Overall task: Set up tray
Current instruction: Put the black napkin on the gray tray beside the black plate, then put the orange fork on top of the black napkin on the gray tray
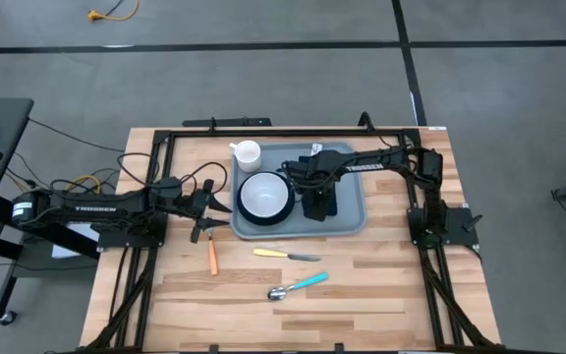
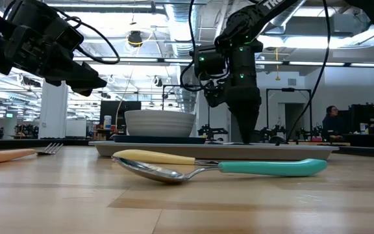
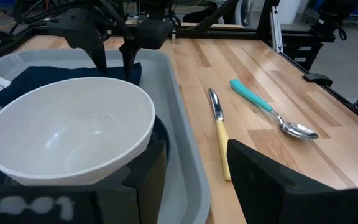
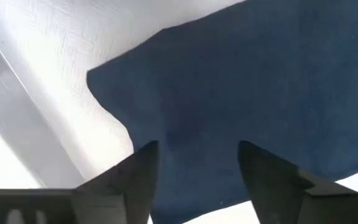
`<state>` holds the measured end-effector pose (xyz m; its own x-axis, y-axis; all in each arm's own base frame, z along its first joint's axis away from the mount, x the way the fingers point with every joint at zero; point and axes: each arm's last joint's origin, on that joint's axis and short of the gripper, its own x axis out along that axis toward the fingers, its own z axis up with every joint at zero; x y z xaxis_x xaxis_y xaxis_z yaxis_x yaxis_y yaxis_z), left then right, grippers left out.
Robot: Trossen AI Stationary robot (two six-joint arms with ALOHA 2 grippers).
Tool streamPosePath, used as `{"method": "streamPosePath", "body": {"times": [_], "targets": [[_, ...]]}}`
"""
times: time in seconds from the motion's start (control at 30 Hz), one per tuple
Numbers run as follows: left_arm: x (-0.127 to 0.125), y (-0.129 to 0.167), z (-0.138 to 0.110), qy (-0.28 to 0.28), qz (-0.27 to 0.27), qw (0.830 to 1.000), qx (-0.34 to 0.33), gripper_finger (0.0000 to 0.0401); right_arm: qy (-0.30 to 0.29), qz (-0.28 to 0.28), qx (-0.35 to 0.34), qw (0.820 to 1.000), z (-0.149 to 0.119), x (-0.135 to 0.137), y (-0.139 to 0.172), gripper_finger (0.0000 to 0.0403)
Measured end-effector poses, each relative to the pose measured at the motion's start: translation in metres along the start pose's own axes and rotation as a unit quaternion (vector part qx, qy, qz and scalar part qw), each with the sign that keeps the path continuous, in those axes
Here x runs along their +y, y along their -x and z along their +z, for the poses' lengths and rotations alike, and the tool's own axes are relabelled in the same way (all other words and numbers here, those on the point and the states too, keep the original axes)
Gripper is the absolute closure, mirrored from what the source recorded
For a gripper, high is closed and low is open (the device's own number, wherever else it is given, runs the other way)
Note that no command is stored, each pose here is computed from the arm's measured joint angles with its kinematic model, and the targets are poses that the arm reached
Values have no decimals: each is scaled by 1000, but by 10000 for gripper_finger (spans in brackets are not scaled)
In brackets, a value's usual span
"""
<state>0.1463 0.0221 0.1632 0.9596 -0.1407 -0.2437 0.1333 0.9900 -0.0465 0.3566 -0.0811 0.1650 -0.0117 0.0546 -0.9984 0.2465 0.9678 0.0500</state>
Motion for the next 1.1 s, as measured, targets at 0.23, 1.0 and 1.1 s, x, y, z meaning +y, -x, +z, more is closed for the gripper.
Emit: {"method": "streamPosePath", "body": {"times": [0.23,1.0,1.1], "targets": [[0,0,0,0,0,1000,0,242,13,0,13,1000,-3,0,1,153],[0,0,0,1,-3,1000,2,242,-70,-153,-334,928,-74,-6,128,154],[0,0,0,1,-2,1000,2,242,-68,-174,-351,918,-96,-2,120,154]]}}
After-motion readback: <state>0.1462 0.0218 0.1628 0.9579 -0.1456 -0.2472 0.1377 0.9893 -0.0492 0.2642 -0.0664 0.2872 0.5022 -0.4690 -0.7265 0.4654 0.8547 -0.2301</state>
